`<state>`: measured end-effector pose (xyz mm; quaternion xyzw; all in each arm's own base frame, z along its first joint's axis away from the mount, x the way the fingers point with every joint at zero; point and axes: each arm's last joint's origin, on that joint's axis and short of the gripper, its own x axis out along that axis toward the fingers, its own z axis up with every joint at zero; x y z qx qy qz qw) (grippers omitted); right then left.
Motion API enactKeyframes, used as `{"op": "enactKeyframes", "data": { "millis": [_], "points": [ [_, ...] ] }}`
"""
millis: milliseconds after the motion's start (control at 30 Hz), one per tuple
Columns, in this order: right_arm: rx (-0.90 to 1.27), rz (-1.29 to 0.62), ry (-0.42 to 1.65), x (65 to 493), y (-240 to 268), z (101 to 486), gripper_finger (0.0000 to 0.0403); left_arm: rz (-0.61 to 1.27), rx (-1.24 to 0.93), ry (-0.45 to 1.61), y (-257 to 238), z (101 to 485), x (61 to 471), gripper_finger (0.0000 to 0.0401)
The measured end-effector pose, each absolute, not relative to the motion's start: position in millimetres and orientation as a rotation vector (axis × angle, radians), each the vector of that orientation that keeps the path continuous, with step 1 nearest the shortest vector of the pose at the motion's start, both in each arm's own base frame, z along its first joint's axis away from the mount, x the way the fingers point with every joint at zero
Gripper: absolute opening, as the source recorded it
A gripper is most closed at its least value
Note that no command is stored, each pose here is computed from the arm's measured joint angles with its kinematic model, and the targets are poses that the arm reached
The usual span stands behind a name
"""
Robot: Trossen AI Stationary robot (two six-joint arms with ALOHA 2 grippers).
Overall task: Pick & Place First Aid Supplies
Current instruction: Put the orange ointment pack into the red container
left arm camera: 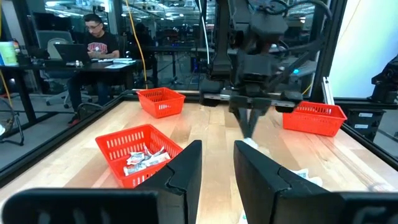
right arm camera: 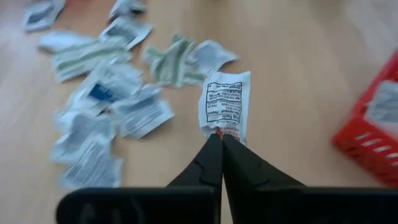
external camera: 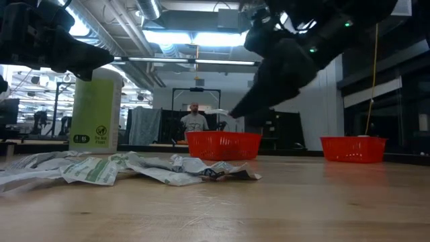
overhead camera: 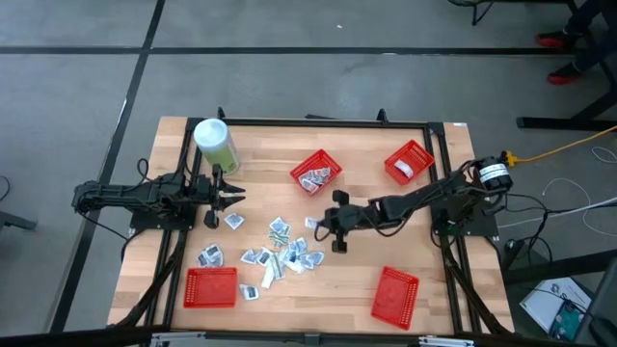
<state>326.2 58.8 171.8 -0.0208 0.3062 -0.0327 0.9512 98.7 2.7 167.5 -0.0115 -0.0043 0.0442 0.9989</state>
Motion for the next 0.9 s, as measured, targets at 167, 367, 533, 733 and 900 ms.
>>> {"op": "enactKeyframes", "data": {
  "millis": [167, 367, 533, 733, 900],
  "points": [
    [-0.020, -0.124, 0.562, 332.8, 37.9, 177.2, 0.0009, 0.088, -0.023, -0.008, 2.7, 167.4, 98.8, 0.0088],
    [0.005, -0.225, 0.535, 336.0, 9.9, 179.4, 0.0009, 0.088, -0.023, -0.008, 2.7, 167.4, 98.7, 0.0088],
    [0.010, -0.344, 0.528, 335.9, -11.7, 179.4, 0.0009, 0.088, -0.023, -0.008, 2.7, 167.4, 98.7, 0.0088],
    [0.086, -0.431, 0.511, 334.9, -32.0, 179.2, 0.0010, 0.089, -0.023, -0.008, 2.7, 167.4, 98.7, 0.0088],
    [0.137, -0.468, 0.500, 334.0, -40.4, 179.2, 0.0010, 0.088, -0.023, -0.008, 2.7, 167.4, 98.7, 0.0088]
  ]
}}
